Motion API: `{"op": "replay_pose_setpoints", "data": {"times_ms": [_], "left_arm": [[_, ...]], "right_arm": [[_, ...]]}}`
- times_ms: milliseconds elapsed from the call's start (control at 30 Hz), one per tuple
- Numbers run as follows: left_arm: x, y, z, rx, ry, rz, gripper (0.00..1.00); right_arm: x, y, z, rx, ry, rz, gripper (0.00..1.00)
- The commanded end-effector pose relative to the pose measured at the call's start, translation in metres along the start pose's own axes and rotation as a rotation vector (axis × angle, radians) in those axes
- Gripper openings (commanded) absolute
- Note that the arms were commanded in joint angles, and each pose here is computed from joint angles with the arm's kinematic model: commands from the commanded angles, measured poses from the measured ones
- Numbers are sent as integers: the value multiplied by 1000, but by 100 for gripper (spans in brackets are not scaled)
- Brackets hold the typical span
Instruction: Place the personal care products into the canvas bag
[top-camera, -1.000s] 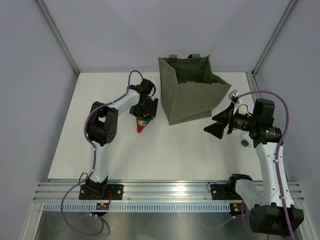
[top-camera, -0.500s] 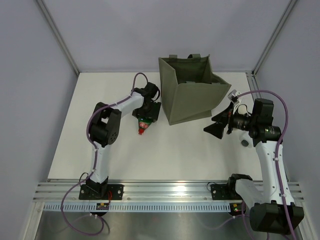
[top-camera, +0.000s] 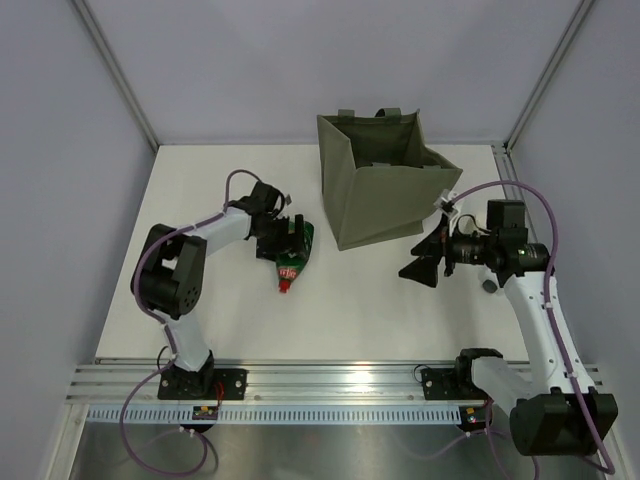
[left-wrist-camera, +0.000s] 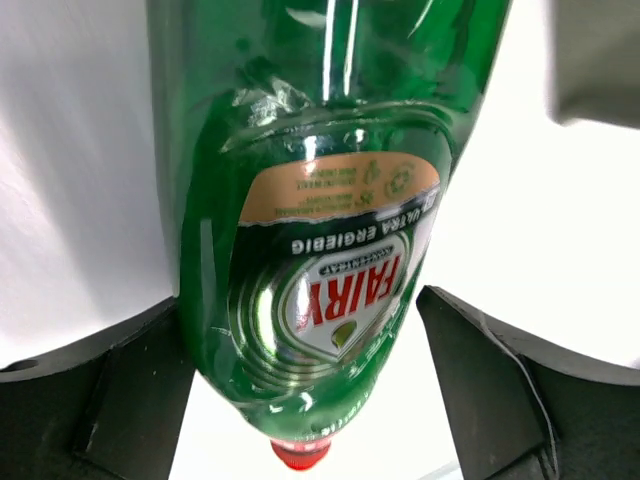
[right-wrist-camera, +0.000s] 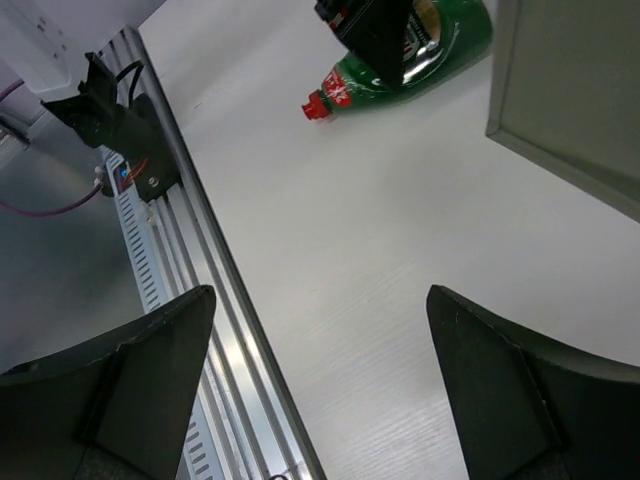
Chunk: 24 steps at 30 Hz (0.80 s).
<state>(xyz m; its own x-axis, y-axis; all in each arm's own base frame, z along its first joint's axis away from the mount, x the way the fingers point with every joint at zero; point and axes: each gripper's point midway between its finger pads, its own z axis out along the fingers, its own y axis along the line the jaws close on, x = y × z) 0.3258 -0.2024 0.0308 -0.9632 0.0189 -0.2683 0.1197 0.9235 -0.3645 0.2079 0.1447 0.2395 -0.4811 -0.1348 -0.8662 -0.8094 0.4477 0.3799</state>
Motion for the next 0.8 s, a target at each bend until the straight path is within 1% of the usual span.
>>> {"op": "replay_pose_setpoints", "data": {"times_ms": [0, 100, 167, 233, 267, 300, 333, 367, 400, 433, 467, 500, 567, 633, 667, 700, 733, 767], "left_arm": [[8, -48, -12, 327, 15, -65, 0], [18, -53, -17, 399, 19, -89, 0], [23, -54, -17, 431, 19, -105, 0], [24, -58, -22, 472, 14, -107, 0], [28, -58, -21, 480, 24, -123, 0], [30, -60, -23, 499, 31, -130, 0], [28, -62, -26, 518, 16, -123, 0], [34, -61, -25, 520, 27, -144, 0], [35, -62, -26, 535, 27, -148, 0], [33, -64, -27, 550, 12, -143, 0], [39, -63, -26, 550, 23, -169, 0], [40, -63, -26, 554, 20, -173, 0], [40, -64, -30, 558, -4, -186, 0], [42, -54, -29, 509, -40, -206, 0], [36, -55, -40, 502, -89, -195, 14], [29, -44, -42, 443, -145, -211, 27], [29, -38, -45, 405, -160, -222, 35], [25, -34, -51, 379, -192, -220, 56]], "right_arm": [[7, 10, 17, -51, 81, -54, 95], [15, 10, 36, -88, 134, -35, 93], [18, 6, 52, -113, 157, -12, 91], [28, 13, 68, -140, 191, 47, 89], [23, 6, 81, -131, 170, 30, 89], [24, 1, 88, -78, 168, 98, 89], [35, 2, 99, -70, 183, 131, 89], [25, -6, 108, -4, 134, 163, 89], [24, -9, 115, 27, 113, 175, 90], [33, -11, 120, 51, 113, 200, 90], [29, -6, 129, 51, 88, 175, 91], [30, -15, 133, 125, 73, 195, 92], [39, -10, 146, 148, 100, 177, 93], [41, -14, 152, 191, 114, 137, 94], [45, -15, 159, 201, 132, 109, 95], [46, -16, 163, 213, 139, 91, 95], [37, -15, 168, 219, 131, 73, 97], [42, -21, 174, 238, 153, 78, 99]]}}
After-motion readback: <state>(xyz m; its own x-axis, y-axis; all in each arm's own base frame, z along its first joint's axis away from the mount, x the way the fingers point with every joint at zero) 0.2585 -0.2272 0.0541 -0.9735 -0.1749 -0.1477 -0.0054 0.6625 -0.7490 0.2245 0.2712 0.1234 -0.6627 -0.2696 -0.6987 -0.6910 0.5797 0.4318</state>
